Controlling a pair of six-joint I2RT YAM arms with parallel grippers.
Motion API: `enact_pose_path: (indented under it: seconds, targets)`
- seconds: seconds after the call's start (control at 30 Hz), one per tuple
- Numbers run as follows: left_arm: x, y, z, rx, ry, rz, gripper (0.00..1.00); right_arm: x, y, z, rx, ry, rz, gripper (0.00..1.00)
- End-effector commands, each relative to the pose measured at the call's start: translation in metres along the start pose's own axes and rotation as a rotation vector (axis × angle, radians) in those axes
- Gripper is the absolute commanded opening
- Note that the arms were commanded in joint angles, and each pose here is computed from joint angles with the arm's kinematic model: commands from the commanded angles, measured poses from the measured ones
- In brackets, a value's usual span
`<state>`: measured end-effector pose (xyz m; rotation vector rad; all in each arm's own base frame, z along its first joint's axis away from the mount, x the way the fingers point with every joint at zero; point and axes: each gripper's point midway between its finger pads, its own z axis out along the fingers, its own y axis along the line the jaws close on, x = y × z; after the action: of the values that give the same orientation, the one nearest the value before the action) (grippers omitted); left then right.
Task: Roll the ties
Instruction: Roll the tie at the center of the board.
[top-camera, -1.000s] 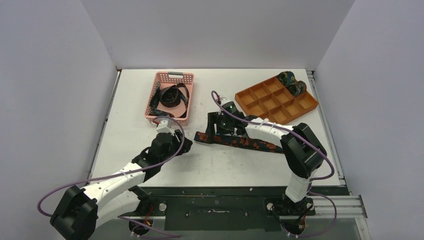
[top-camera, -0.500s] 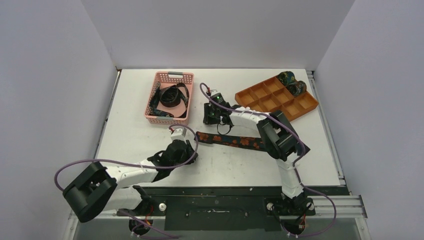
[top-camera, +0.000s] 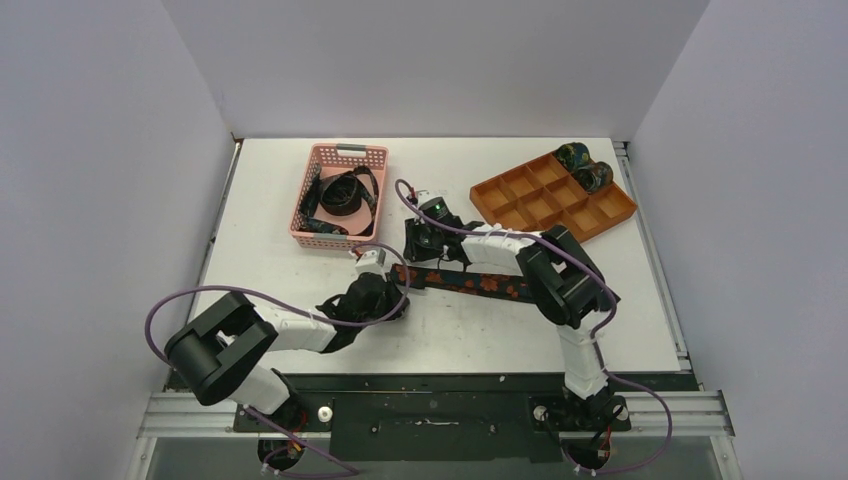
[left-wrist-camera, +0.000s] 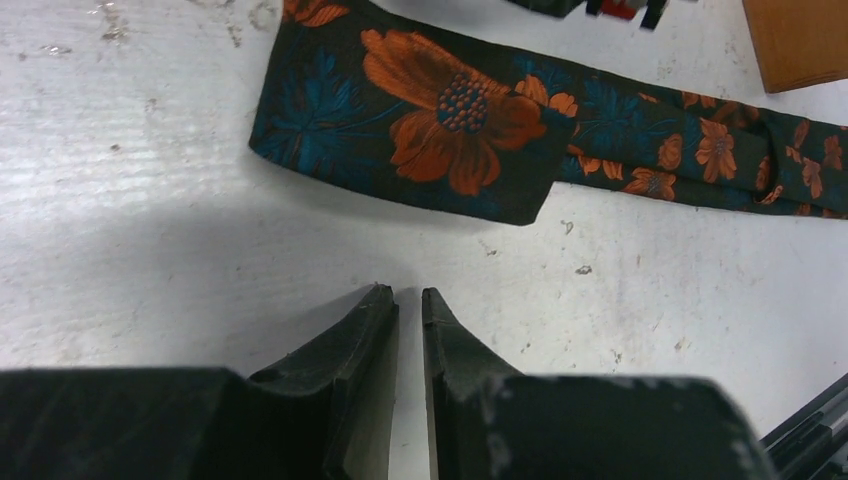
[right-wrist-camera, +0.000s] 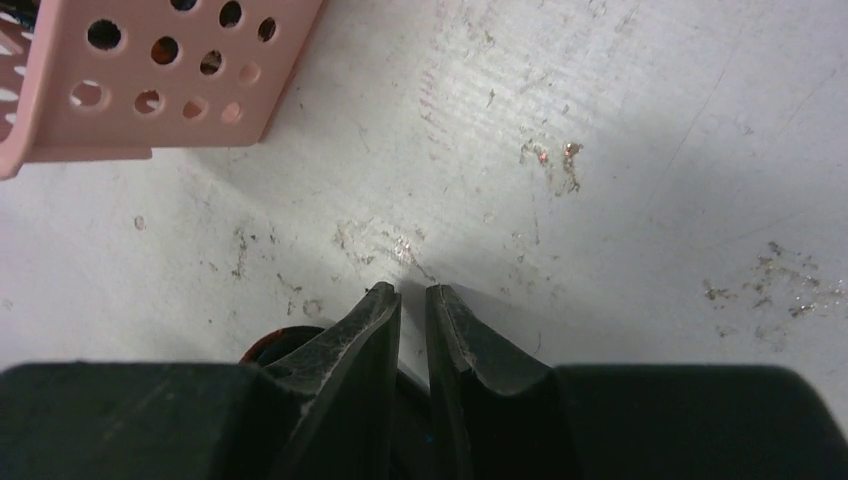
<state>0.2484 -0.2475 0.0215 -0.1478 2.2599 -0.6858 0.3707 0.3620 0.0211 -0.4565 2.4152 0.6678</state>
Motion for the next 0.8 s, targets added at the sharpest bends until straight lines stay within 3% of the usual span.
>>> enact_pose_path:
  seconds: [0.0,0.43,0.77]
  targets:
    - [-0.02,-0.035,0.01,0.113,-0.06,-0.026,0.14,0.072,-0.013,-0.005,0.025,0.198,0.006,0.19]
    - [-0.03,-0.047,0.019,0.139,-0.102,-0.06,0.11,0.109,-0.006,-0.019,-0.039,0.27,0.089,0.17]
    - [-0.001,-0.041,-0.002,0.137,-0.061,-0.054,0.11,0.142,0.026,-0.033,-0.117,0.317,0.104,0.16]
